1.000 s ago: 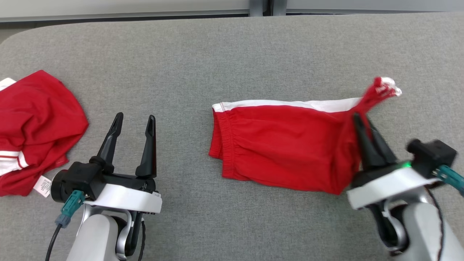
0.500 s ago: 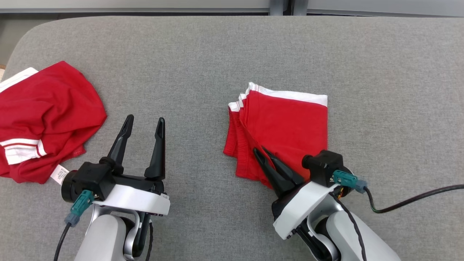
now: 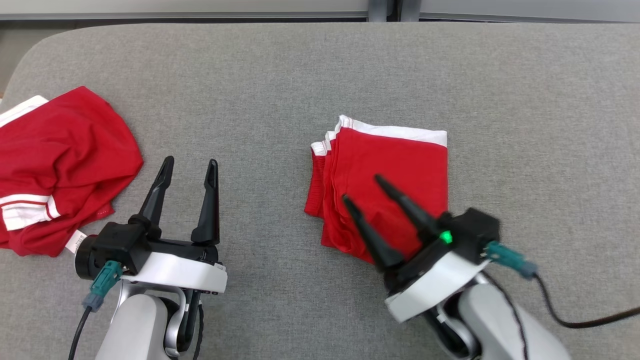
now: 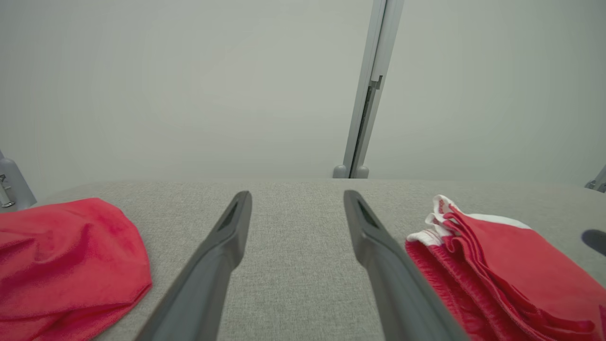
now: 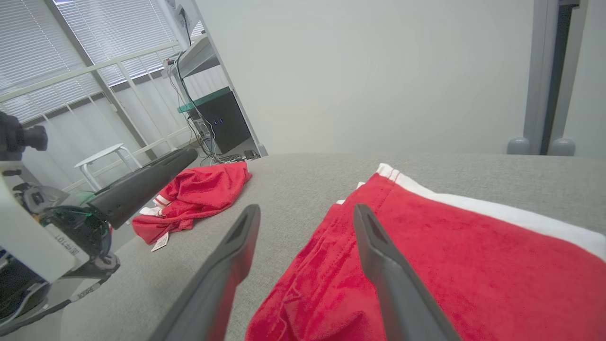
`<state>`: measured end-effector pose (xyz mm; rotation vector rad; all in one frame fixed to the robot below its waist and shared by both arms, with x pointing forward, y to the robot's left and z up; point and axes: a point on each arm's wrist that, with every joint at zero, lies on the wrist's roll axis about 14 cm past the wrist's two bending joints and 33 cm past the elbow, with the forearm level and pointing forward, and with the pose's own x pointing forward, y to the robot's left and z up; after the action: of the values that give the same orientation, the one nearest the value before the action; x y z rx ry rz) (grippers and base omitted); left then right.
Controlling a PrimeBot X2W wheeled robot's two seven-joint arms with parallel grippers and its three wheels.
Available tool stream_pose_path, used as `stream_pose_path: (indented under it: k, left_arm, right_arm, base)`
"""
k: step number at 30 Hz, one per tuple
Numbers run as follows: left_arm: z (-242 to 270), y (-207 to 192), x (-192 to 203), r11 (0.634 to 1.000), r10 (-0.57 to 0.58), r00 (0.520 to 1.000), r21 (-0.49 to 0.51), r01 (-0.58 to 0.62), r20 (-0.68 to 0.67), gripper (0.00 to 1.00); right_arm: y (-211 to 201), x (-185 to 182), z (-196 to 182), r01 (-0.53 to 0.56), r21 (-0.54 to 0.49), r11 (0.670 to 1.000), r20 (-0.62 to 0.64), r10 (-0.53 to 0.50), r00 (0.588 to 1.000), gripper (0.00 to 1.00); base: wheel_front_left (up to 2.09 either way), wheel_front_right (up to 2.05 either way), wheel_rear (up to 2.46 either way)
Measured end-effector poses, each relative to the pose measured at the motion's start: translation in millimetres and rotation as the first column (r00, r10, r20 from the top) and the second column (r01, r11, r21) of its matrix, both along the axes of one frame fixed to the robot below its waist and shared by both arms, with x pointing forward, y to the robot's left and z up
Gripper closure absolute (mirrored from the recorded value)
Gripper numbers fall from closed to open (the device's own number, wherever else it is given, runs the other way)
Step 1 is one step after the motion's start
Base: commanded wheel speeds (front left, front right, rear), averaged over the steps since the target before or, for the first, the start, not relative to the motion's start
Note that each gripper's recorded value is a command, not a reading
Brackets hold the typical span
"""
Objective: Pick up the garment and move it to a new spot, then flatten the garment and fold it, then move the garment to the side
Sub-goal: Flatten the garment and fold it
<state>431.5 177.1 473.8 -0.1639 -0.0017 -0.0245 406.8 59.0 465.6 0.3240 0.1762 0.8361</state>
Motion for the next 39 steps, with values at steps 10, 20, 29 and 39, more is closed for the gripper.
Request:
stream_pose_path:
  k: [10,20,29,39]
  left_arm:
    - [7,5,3,0.999,0.003,1.000,0.034,-0.003,0.021,0.00]
    - [10,11,-15,0.999,0.008,1.000,0.050,-0.009,0.016,0.00]
    - [11,15,-50,0.998,0.009,1.000,0.069,-0.009,-0.007,0.00]
    - [12,15,-81,0.997,0.012,1.000,0.071,-0.010,-0.023,0.00]
  right_arm:
    - [-115,53,27,0.359,0.011,0.933,0.135,-0.357,0.924,0.00]
    - [-211,31,23,0.581,-0.107,0.807,0.165,-0.562,0.811,0.00]
    - [-213,-13,34,0.588,-0.130,0.799,0.155,-0.569,0.808,0.00]
    - [-219,-51,41,0.600,-0.146,0.786,0.152,-0.582,0.799,0.00]
  base:
    - [0.00,0.00,0.00]
    - [0.00,0.00,0.00]
    - [0.00,0.00,0.00]
    - [0.00,0.00,0.00]
